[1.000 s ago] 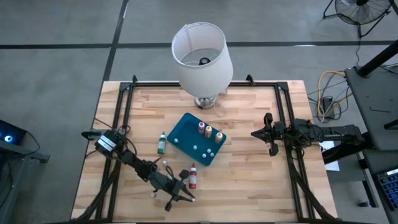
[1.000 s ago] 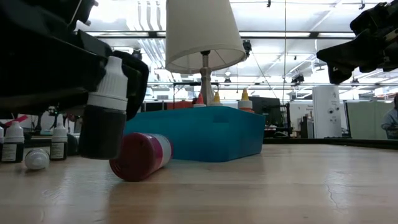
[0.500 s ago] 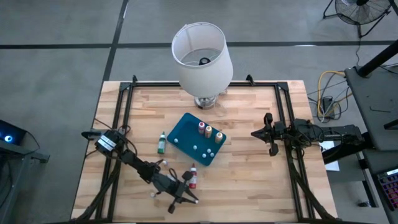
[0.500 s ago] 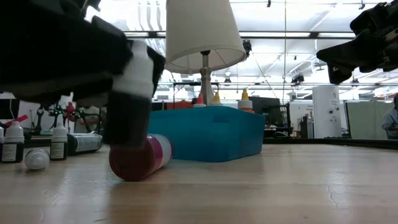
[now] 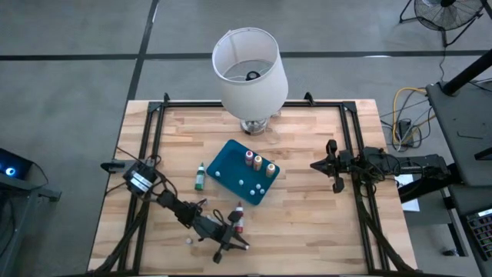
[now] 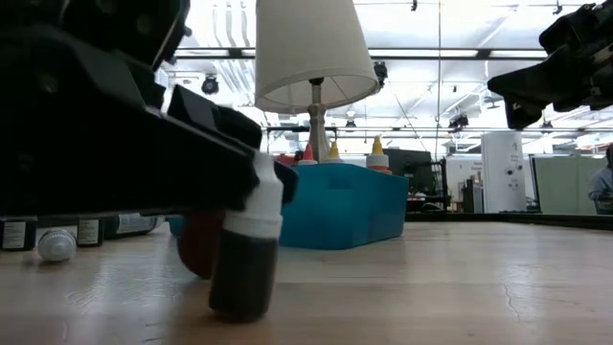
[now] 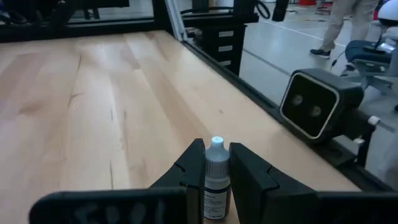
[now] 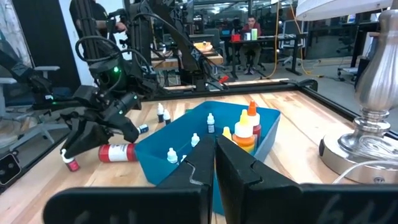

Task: Pick & Place food coloring
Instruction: Remove the small red food coloring bottle from the blue container, then put the small red food coloring bottle into the blue container

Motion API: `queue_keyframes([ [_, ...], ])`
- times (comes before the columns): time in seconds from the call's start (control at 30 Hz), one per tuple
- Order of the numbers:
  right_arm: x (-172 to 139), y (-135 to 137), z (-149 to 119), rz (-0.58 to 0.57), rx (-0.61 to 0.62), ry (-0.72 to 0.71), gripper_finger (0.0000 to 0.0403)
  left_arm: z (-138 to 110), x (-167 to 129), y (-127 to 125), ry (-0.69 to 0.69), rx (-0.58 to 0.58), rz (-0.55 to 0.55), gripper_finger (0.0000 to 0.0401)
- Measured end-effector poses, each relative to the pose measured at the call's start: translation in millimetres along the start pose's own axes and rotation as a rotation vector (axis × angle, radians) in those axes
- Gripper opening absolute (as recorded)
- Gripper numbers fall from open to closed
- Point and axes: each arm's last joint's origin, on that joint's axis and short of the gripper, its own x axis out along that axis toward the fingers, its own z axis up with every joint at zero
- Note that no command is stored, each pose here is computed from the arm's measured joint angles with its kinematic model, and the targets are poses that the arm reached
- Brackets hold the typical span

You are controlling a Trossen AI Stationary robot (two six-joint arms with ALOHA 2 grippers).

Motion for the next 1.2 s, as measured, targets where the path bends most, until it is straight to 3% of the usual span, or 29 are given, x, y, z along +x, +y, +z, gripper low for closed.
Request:
queue_keyframes([
  [0.5,0.0,0.0,0.0,0.000,0.000,0.000,0.0008,-2.7,8.4,-0.7,-0.028,-0.024,0.008,0.0032],
  [0.87,0.0,0.0,0.0,0.000,0.000,0.000,0.0008,-2.9,8.1,-0.7,-0.027,-0.056,0.008,0.0123],
  [1.2,0.0,0.0,0.0,0.000,0.000,0.000,0.0008,7.2,-1.1,0.6,0.013,-0.019,0.015,0.0130],
])
